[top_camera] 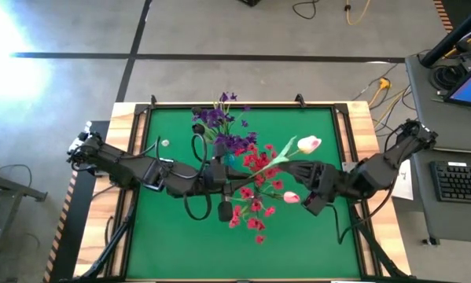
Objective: Sort flowers into vase by color
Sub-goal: Put the pink tulip into the purple vase
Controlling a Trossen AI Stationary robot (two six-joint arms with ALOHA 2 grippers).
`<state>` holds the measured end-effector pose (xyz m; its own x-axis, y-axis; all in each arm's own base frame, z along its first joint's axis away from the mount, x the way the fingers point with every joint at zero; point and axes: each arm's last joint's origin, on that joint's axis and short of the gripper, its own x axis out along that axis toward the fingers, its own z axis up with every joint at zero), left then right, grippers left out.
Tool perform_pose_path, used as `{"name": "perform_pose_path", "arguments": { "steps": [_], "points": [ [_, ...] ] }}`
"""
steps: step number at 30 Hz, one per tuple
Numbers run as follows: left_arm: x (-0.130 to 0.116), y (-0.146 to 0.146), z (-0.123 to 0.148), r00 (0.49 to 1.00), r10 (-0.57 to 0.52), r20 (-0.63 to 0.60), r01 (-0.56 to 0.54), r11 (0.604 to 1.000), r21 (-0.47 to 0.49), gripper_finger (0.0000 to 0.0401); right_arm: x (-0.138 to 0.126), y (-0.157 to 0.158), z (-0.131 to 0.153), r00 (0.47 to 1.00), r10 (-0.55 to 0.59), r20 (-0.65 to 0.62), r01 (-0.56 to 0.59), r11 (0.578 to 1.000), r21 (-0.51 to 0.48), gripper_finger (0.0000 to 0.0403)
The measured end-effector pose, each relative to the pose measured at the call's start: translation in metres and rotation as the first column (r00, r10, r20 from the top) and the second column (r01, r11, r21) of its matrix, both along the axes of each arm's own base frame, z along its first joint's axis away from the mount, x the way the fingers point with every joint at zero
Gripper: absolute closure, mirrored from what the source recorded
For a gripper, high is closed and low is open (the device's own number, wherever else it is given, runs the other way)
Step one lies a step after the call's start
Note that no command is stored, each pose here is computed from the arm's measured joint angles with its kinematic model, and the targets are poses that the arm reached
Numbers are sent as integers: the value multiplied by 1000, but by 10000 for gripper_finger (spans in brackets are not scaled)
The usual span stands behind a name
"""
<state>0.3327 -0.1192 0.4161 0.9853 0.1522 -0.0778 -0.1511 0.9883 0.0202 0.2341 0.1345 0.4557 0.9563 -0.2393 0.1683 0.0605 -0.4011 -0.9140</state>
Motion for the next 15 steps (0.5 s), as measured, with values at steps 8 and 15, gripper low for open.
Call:
{"name": "perform_pose_path", "arguments": {
  "steps": [8,15],
  "points": [
    [-17,8,17,996,74,43,-77,995,67,401,-6,8,2,997,58,49,-64,990,128,193],
    [-52,16,47,989,54,140,-68,993,95,401,-12,12,3,987,61,150,-127,868,480,193]
  ]
}}
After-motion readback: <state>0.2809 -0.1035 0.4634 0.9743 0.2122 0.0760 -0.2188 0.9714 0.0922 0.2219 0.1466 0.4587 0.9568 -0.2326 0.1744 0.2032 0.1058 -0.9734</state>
